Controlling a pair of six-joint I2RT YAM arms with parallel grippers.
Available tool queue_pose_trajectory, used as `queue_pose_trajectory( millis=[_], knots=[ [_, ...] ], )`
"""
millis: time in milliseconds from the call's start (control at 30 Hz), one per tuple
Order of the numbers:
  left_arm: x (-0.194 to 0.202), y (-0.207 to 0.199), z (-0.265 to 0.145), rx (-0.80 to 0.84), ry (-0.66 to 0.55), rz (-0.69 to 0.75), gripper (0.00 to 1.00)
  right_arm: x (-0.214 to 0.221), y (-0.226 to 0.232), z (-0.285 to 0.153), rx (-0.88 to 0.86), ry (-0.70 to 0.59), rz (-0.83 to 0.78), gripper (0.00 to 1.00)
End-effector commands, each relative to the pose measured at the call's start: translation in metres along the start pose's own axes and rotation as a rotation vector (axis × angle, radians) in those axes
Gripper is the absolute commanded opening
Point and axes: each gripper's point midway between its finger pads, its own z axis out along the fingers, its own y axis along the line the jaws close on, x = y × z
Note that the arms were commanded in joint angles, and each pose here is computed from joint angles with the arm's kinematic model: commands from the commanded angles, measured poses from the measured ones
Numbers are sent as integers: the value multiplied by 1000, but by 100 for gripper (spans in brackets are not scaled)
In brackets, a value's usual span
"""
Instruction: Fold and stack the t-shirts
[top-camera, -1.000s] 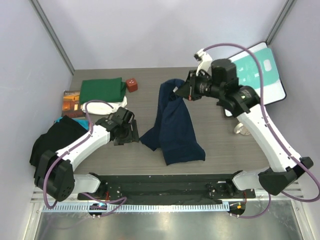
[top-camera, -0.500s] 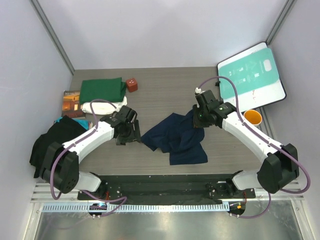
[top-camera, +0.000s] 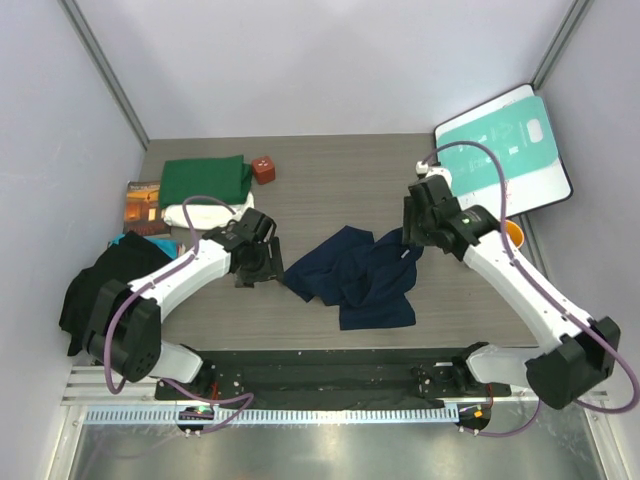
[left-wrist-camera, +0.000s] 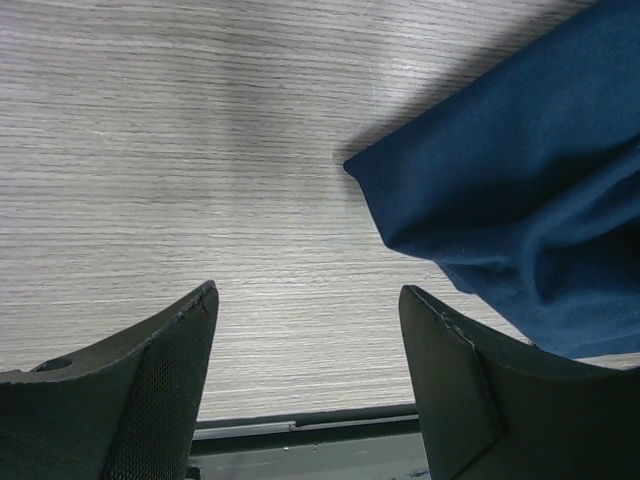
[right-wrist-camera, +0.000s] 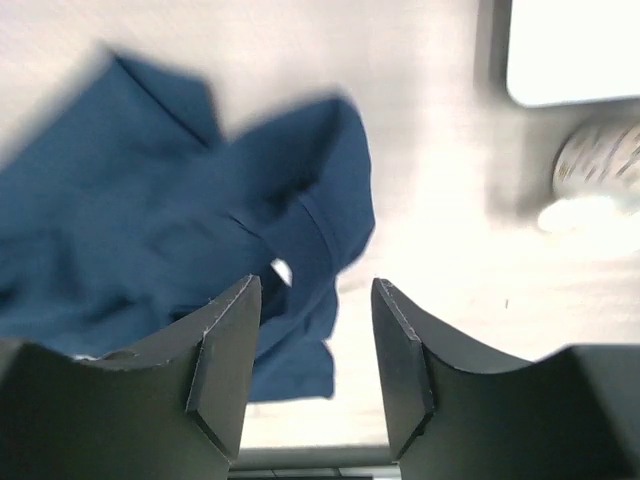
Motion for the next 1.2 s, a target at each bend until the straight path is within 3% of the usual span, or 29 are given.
queue_pose_trajectory(
  millis=[0, 267, 600, 900, 1167],
  knots=[
    [-7, -8, 3, 33, -14, -8, 73, -52, 2, -36, -54, -185, 9, 55],
    [-7, -9, 3, 35, -13, -3, 73, -53, 49, -6, -231, -112, -108, 59],
    [3, -1, 9, 16, 8, -1, 73, -50, 82, 23, -290, -15, -195, 66],
    [5, -1, 14, 17, 22, 3, 72, -8, 100, 25, -318, 185, -214, 66],
    [5, -3, 16, 28, 24, 6, 72, 43, 103, 39, -235, 332, -290, 66]
  ],
)
